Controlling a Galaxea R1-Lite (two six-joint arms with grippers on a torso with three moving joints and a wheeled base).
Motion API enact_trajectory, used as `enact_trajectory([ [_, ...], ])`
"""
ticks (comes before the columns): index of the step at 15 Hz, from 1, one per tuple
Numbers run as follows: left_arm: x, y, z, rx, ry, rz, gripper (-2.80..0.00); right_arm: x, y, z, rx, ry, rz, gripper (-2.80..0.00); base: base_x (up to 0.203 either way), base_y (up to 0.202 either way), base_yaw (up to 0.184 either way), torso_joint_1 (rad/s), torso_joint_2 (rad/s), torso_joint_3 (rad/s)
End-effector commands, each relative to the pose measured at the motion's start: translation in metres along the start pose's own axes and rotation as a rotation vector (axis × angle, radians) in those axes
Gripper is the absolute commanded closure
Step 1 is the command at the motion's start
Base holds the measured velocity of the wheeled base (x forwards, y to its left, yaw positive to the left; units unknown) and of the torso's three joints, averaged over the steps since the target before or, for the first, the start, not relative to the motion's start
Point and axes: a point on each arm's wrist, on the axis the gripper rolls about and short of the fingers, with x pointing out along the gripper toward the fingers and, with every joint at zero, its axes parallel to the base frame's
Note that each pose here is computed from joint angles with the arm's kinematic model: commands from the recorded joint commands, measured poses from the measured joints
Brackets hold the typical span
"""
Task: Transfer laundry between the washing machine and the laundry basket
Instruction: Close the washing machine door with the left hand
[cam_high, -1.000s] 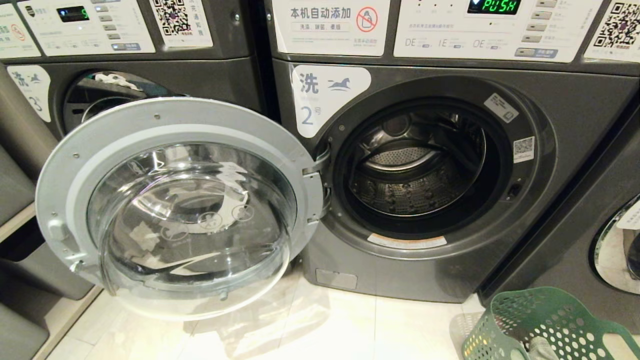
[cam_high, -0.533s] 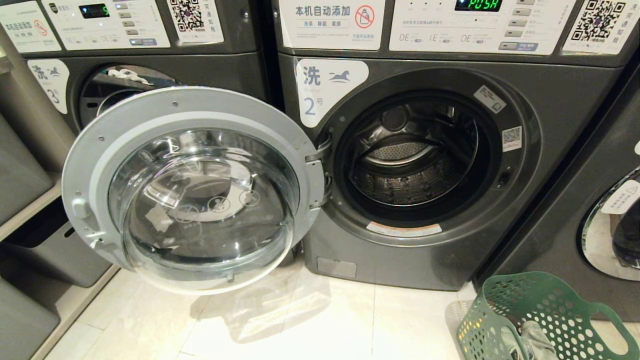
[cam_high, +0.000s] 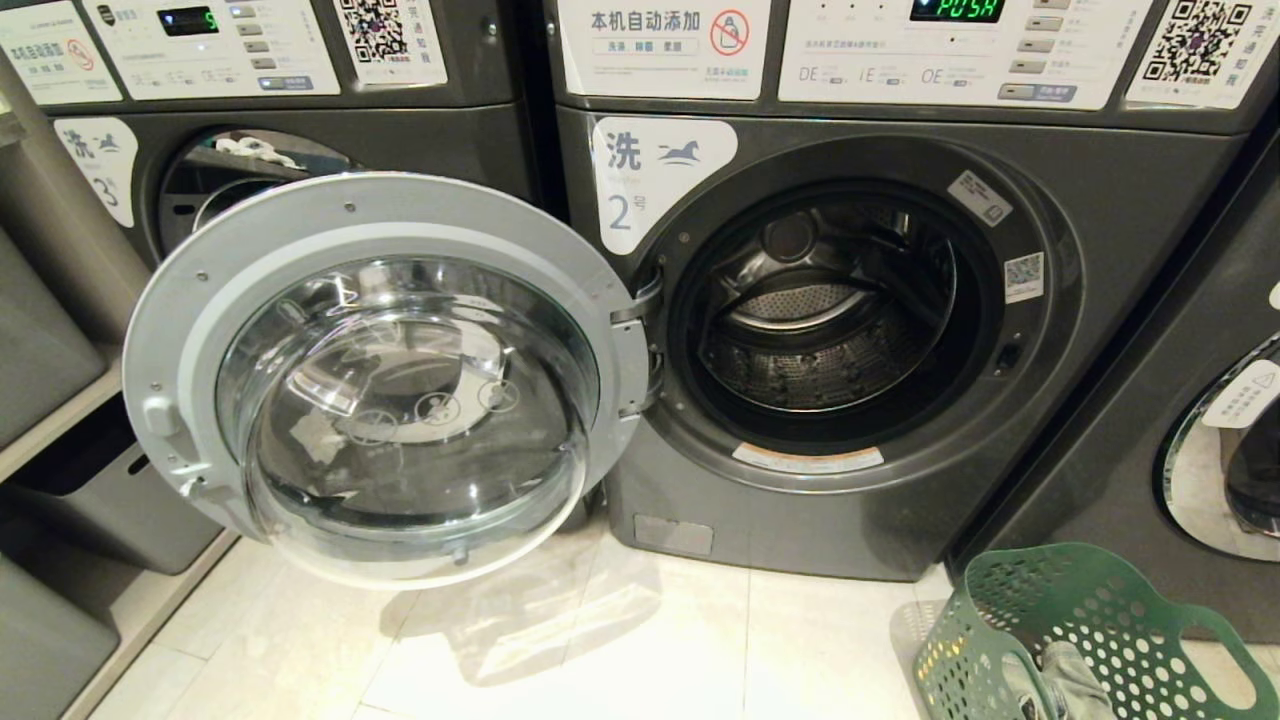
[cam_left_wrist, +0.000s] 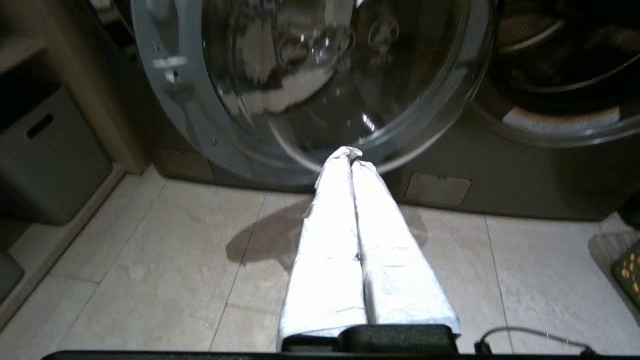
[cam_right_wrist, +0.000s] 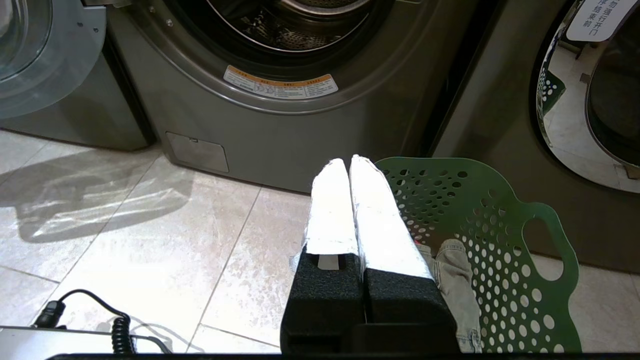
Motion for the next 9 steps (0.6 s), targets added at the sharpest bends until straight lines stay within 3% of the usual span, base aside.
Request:
enact_trajectory([
  [1, -0.013, 0.000, 0.041, 0.005, -0.131, -0.005, 0.00, 0.000, 0.000, 0.000, 0.001, 0.002, -0.001, 0.00, 0.000, 0.000, 0.000, 0.000, 0.00, 0.000],
  [3, -0.026, 0.001, 0.094, 0.008, -0.198, -0.007, 0.00, 0.000, 0.000, 0.000, 0.006, 0.002, -0.002, 0.00, 0.000, 0.000, 0.000, 0.000, 0.00, 0.000],
  [4, -0.020, 0.001, 0.116, 0.008, -0.174, -0.008, 0.00, 0.000, 0.000, 0.000, 0.009, 0.002, -0.002, 0.00, 0.000, 0.000, 0.000, 0.000, 0.00, 0.000],
  [6, 0.013, 0.003, 0.162, 0.005, -0.097, -0.010, 0.00, 0.000, 0.000, 0.000, 0.017, 0.002, -0.002, 0.00, 0.000, 0.000, 0.000, 0.000, 0.00, 0.000],
  [9, 0.099, 0.005, 0.225, -0.024, -0.009, -0.001, 0.00, 0.000, 0.000, 0.000, 0.013, 0.000, -0.002, 0.00, 0.000, 0.000, 0.000, 0.000, 0.00, 0.000],
])
